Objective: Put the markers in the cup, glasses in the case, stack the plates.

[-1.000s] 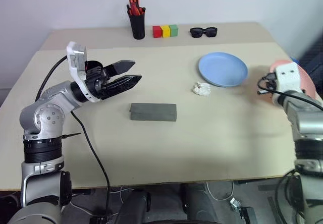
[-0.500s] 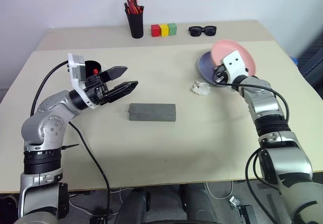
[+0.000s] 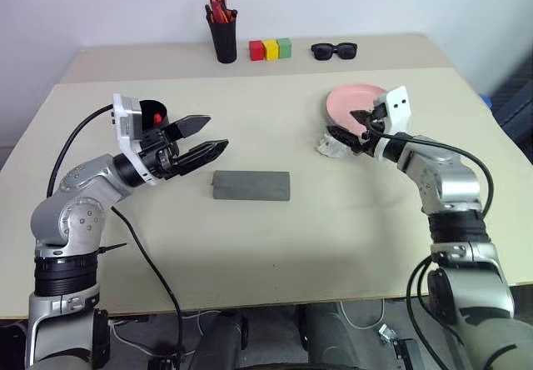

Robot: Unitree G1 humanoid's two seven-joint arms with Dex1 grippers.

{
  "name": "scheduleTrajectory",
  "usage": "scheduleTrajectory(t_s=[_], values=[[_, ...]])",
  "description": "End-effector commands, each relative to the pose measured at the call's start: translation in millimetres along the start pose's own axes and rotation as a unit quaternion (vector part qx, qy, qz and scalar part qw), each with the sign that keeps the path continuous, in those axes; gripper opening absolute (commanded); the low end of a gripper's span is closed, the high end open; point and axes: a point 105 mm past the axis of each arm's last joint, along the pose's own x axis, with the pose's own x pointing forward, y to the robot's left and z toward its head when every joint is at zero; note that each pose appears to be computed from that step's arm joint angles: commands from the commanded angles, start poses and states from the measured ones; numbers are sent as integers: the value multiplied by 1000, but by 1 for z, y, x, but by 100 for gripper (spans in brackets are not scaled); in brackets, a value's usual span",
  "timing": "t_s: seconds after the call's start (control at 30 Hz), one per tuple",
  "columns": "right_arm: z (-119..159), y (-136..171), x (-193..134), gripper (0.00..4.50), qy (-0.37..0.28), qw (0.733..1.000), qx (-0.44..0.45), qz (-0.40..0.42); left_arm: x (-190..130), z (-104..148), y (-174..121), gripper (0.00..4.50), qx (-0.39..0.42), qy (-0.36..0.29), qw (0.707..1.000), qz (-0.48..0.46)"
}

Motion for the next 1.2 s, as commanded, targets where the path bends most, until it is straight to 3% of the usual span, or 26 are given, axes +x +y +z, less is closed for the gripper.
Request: scheduleTrajectory(t_s=[0.03, 0.13, 0.27, 0.4, 0.6, 0.7, 0.87, 0.93, 1.03, 1.2], values=[[4, 10, -4, 400, 11, 999, -43, 4, 2, 12, -2, 450, 18, -10, 1000, -14], [-16, -4, 4, 400, 52, 993, -94, -50, 5, 11, -2, 450, 19, -7, 1000, -17], [-27, -17, 14, 400, 61, 990, -90, -88, 4, 5, -2, 450, 20, 8, 1000, -14], [-41, -19, 24, 400, 81, 988, -96, -85, -5, 4, -1, 450, 38, 21, 999, -8], [-40, -20, 40, 400, 67, 994, -45, -74, -14, 20, 6, 450, 59, 11, 998, 5], [-43, -17, 44, 311, 64, 995, -38, -64, -13, 17, 3, 450, 57, 12, 998, 3], [-46, -15, 40, 71, 75, 993, -69, -55, -13, 12, -3, 450, 52, 9, 999, 3], [-48, -17, 36, 6, 78, 993, -64, -56, -14, 11, -3, 450, 58, 16, 998, 2], [-41, -17, 30, 4, 72, 994, -65, -50, -15, 12, -1, 450, 59, 16, 998, 5], [20, -21, 22, 4, -13, 998, -42, -41, -14, 12, 1, 450, 57, 12, 998, 4]])
